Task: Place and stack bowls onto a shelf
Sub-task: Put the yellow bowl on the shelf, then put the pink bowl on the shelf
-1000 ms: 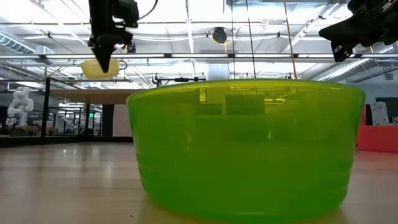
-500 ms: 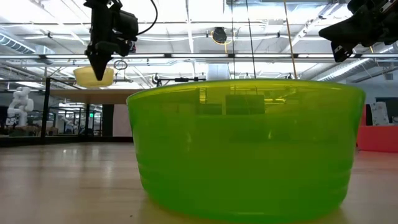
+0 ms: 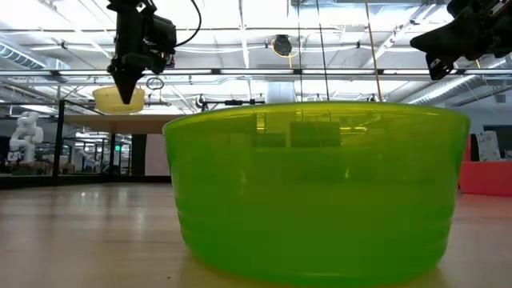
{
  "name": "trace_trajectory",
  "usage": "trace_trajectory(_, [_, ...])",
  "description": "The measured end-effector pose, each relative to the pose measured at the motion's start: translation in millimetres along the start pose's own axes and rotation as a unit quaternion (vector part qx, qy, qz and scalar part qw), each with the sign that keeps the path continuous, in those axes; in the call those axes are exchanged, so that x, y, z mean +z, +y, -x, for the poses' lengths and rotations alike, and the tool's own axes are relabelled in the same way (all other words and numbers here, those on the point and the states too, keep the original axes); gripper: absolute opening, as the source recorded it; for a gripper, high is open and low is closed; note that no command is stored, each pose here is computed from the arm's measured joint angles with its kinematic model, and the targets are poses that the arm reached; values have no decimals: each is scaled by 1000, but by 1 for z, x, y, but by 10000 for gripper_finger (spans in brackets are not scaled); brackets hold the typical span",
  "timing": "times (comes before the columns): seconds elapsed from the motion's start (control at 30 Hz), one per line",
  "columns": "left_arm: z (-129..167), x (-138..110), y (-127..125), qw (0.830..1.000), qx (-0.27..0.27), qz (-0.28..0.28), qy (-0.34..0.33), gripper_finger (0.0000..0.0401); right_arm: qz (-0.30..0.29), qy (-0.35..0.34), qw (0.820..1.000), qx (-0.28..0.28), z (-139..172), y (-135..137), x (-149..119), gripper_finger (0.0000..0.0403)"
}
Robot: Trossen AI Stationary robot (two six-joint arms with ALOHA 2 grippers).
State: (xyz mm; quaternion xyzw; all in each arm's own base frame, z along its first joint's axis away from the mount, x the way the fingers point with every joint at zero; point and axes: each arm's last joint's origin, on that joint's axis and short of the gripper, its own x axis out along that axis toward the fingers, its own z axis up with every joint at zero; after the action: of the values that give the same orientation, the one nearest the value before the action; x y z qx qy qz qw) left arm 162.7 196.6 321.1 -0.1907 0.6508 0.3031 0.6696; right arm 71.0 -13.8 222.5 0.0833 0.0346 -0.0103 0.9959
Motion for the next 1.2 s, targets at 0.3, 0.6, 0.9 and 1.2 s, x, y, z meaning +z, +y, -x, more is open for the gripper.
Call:
trace_trajectory(0.3, [-23,15,-1,999,-22,-4,44,30,0,0,1000,0,0,0,0,0])
trace_trajectory(0.6, [-19,13,-2,999,-20,-3,35,62,4,-12,1000,2,0,0,2,0])
trace_trajectory(0.9, [16,-11,-4,999,-10,-1,-35,64,13,-41,999,6,0,1,8,0])
trace_trajectory(1.2, [61,-49,-19,987,-6,3,-157,65,45,-98,994,13,-2,2,14,0])
